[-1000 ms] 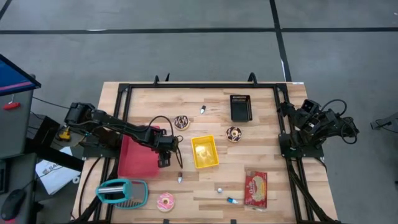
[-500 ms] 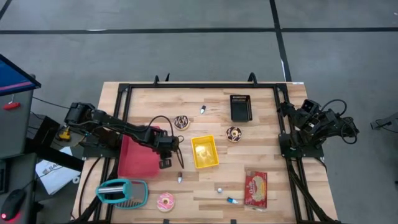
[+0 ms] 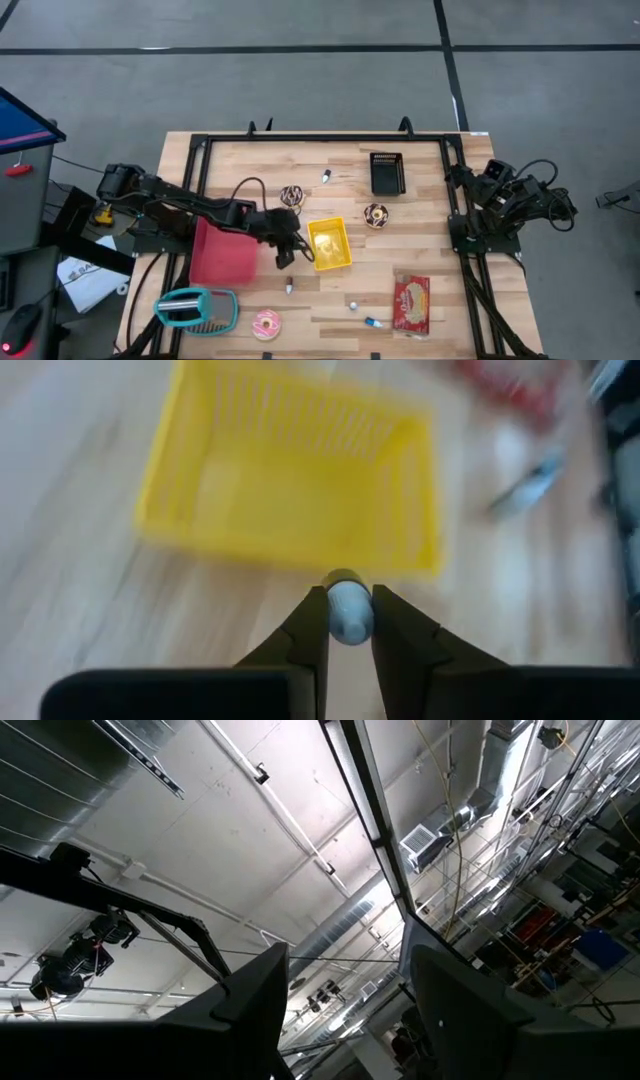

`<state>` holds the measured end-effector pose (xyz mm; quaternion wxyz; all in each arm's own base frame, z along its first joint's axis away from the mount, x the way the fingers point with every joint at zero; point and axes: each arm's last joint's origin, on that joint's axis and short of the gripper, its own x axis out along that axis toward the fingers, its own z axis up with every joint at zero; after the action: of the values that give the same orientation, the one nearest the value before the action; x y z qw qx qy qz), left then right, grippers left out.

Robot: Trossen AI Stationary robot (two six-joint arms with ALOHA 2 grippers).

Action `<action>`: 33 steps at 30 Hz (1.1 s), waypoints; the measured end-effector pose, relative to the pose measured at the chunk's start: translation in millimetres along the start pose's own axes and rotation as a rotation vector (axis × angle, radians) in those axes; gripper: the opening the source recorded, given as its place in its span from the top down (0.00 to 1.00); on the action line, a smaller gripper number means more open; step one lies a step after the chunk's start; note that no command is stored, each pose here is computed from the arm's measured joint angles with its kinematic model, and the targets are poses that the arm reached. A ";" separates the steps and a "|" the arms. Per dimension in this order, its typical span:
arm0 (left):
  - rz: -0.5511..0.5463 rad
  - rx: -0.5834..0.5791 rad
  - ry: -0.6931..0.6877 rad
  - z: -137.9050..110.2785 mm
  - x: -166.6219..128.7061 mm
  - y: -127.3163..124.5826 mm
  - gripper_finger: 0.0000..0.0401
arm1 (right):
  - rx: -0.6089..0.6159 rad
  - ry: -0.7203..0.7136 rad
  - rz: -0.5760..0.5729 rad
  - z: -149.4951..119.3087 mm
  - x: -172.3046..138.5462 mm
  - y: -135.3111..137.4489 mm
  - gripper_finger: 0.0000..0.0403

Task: Pick & Place Food Item
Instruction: Put the top red food coloring bottle into the yellow bin

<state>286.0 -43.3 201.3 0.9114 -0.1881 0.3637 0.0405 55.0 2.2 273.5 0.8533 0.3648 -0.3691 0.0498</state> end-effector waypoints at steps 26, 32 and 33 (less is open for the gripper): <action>-0.014 0.067 -0.507 138.9 3.8 21.2 0.89 | -0.014 -0.001 -0.021 -0.6 0.1 -1.2 0.50; 0.007 0.079 -0.536 155.6 17.5 24.6 0.88 | -0.022 0.021 -0.045 -4.1 1.5 -3.2 0.50; 0.007 0.079 -0.550 160.4 19.0 25.2 0.88 | -0.023 0.021 -0.047 -4.3 2.1 -3.1 0.50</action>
<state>398.4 38.5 287.2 0.9824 -0.1332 0.1044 0.0792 60.2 2.4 271.1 0.8622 0.3632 -0.3519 0.0295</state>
